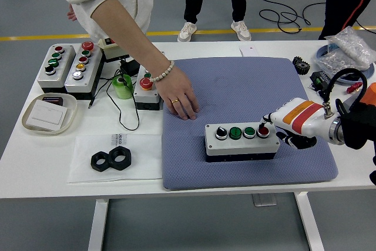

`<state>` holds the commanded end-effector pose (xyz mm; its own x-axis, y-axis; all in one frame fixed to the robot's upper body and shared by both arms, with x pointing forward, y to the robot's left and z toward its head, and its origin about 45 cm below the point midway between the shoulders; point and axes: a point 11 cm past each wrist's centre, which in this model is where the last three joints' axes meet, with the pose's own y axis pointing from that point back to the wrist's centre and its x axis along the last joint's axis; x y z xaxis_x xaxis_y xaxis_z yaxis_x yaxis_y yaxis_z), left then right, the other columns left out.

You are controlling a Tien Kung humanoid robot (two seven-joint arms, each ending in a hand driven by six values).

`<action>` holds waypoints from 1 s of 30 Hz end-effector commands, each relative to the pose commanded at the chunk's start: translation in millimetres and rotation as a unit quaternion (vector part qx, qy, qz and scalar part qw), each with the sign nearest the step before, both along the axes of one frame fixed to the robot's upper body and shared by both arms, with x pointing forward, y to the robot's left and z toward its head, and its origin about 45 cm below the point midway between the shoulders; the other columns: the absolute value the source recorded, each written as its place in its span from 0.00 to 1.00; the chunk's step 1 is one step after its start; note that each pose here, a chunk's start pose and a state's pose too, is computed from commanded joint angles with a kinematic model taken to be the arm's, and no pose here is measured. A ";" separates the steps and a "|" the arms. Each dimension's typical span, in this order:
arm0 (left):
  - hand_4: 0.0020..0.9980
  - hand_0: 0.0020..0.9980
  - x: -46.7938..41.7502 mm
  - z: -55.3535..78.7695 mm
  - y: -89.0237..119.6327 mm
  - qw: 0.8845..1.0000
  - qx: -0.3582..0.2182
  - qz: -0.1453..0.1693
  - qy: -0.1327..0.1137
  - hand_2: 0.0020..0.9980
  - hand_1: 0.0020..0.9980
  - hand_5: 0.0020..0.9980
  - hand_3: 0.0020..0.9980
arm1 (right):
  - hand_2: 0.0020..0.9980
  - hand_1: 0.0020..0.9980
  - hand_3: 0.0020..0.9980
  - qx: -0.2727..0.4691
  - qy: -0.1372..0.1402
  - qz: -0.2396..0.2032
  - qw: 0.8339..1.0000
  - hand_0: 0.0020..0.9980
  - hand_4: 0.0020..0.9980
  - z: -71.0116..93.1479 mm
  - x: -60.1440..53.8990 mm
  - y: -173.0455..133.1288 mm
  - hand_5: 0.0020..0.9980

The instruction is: Pick up the button,place it on the desk,press the button,press the button

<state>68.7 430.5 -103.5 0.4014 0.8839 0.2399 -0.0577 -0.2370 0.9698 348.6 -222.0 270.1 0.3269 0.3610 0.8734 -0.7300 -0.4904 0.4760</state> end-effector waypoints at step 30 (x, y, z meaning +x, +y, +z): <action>0.57 0.74 -4.3 -1.8 -2.8 1.000 -0.001 0.007 0.001 0.97 0.90 1.00 0.76 | 0.87 0.89 0.85 0.134 -0.080 -0.098 0.983 0.92 0.81 56.0 31.0 -50.9 0.50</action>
<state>64.4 427.7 -105.3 0.3886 0.8901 0.2382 -0.0524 -0.2367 0.9702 379.6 -272.9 326.1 0.2183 0.0551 0.9743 -0.8783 -0.4240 0.2208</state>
